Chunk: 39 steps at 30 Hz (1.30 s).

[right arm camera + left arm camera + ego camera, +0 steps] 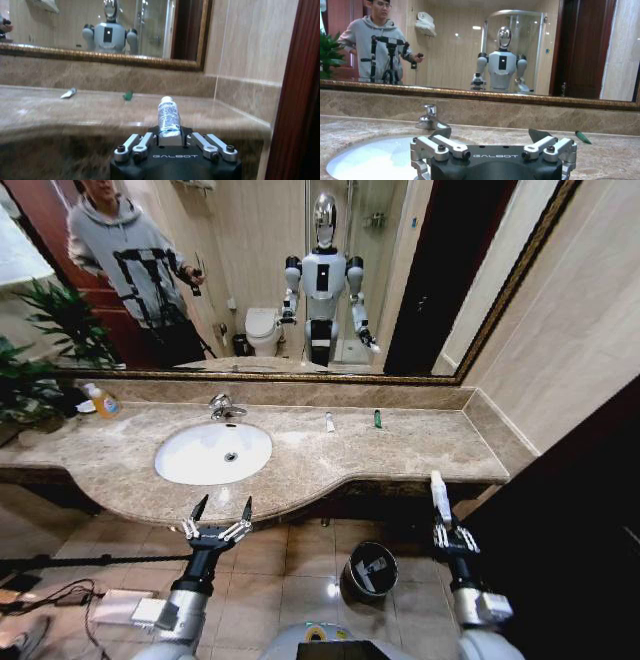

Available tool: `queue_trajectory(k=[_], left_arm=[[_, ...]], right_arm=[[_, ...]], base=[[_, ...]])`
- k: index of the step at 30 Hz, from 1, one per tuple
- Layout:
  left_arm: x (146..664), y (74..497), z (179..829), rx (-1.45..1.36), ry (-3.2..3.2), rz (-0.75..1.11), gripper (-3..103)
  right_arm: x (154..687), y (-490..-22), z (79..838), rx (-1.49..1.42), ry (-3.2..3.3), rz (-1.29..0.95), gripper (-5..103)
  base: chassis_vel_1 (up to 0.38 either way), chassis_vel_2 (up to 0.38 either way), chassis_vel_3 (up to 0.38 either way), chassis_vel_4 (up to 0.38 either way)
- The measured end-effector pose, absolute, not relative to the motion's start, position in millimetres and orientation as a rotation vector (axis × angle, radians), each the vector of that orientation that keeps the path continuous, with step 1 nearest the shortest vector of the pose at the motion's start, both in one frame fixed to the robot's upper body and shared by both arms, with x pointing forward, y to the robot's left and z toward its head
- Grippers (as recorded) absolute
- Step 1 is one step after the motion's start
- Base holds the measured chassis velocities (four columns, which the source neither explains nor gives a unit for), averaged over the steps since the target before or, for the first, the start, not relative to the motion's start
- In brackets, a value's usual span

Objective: Pick up the trash from the sink and place it in the trash bin.

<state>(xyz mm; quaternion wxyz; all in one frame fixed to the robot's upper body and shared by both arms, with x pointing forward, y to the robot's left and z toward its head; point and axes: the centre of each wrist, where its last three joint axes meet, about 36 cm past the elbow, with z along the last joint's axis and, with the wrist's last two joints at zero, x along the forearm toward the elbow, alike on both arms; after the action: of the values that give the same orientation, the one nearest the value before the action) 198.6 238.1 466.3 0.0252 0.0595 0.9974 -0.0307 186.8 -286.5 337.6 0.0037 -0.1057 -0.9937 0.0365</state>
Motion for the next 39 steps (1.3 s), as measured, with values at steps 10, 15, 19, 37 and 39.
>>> queue_trajectory(k=[10, 15, 19, 37, 39], left_arm=[[199, 238, 466, 0.184, 3.084, -0.095, 100], [199, 238, 466, 0.184, 3.084, -0.095, 100], [199, 238, 466, 0.184, 3.084, -0.095, 100], [199, 238, 466, 0.184, 3.084, -0.095, 100], [199, 238, 466, 0.184, 3.084, -0.095, 100]], right_arm=[[161, -268, 275, -0.25, -3.03, 0.162, 26], [157, -268, 247, -0.156, -2.896, 0.137, 26], [160, -276, 223, -0.054, -2.822, 0.125, 26], [210, -287, 115, 0.152, -2.5, 0.17, 26], [212, -287, 108, 0.146, -2.486, 0.171, 26]], base=[[0.0, 0.0, 0.0, 0.0], [0.0, 0.0, 0.0, 0.0], [0.0, 0.0, 0.0, 0.0], [0.0, 0.0, 0.0, 0.0], [0.0, 0.0, 0.0, 0.0]])
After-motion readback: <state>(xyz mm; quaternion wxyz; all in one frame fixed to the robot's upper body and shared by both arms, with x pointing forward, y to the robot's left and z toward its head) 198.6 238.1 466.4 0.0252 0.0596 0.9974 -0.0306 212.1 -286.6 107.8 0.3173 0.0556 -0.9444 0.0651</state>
